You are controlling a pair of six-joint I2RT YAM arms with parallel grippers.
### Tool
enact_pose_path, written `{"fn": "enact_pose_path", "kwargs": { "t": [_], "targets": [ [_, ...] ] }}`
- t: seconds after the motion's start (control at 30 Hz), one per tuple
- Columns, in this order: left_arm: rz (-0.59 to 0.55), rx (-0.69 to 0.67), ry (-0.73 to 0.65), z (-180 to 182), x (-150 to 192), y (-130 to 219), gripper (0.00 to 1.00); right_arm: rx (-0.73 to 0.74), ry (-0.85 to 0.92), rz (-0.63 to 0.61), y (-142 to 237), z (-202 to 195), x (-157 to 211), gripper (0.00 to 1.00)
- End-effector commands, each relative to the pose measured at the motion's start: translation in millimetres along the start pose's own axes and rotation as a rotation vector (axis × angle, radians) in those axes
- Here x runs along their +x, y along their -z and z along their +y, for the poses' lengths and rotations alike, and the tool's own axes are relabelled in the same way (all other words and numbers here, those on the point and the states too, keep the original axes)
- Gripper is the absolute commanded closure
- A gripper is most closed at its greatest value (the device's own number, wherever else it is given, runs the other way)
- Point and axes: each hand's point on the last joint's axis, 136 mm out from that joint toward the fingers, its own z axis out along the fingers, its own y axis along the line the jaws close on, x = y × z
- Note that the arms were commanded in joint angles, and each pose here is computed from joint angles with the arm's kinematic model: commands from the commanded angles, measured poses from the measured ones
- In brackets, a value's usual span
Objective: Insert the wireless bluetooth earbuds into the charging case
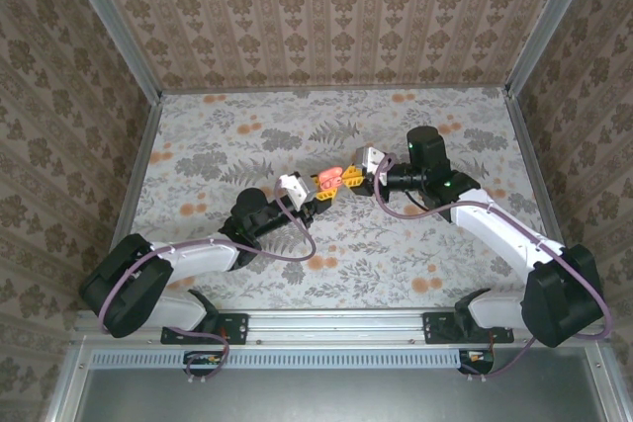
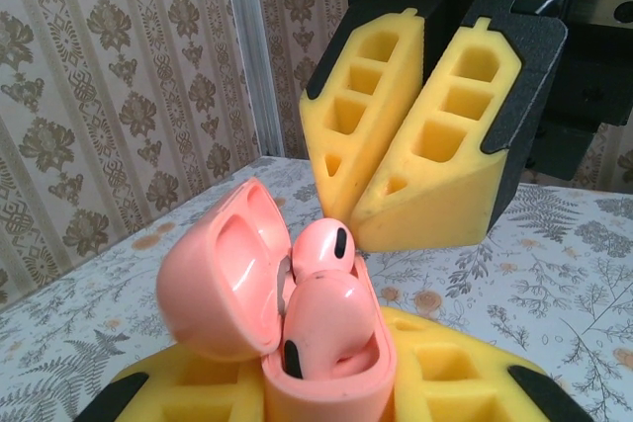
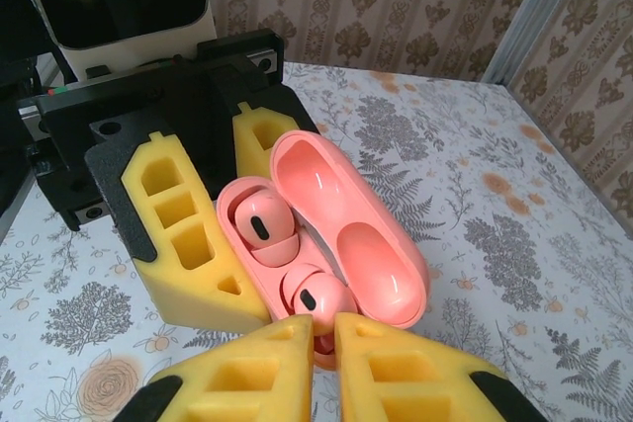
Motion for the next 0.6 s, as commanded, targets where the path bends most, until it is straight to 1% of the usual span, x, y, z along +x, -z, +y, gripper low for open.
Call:
{"fn": "enact_pose_path", "kwargs": {
  "t": [0.0, 0.4, 0.5, 0.57],
  "targets": [
    [-0.05, 0.011, -0.039, -2, -18, 2, 0.88, -0.028, 0.031, -0.015, -1, 5, -9, 0.86],
    [-0.038, 0.007, -0.024, -2, -13, 2, 0.88, 0.051, 0.058, -0.023, 12, 3, -15, 0.81],
    [-0.038, 0.005, -0.021, -2, -13, 2, 0.88, 0.084, 0.059, -0.033, 18, 0, -18, 0.79],
    [-0.037, 0.001, -0.018, -1, -12, 2, 0.88, 0.108, 0.048, -0.044, 23, -2, -20, 0.75]
  ]
}}
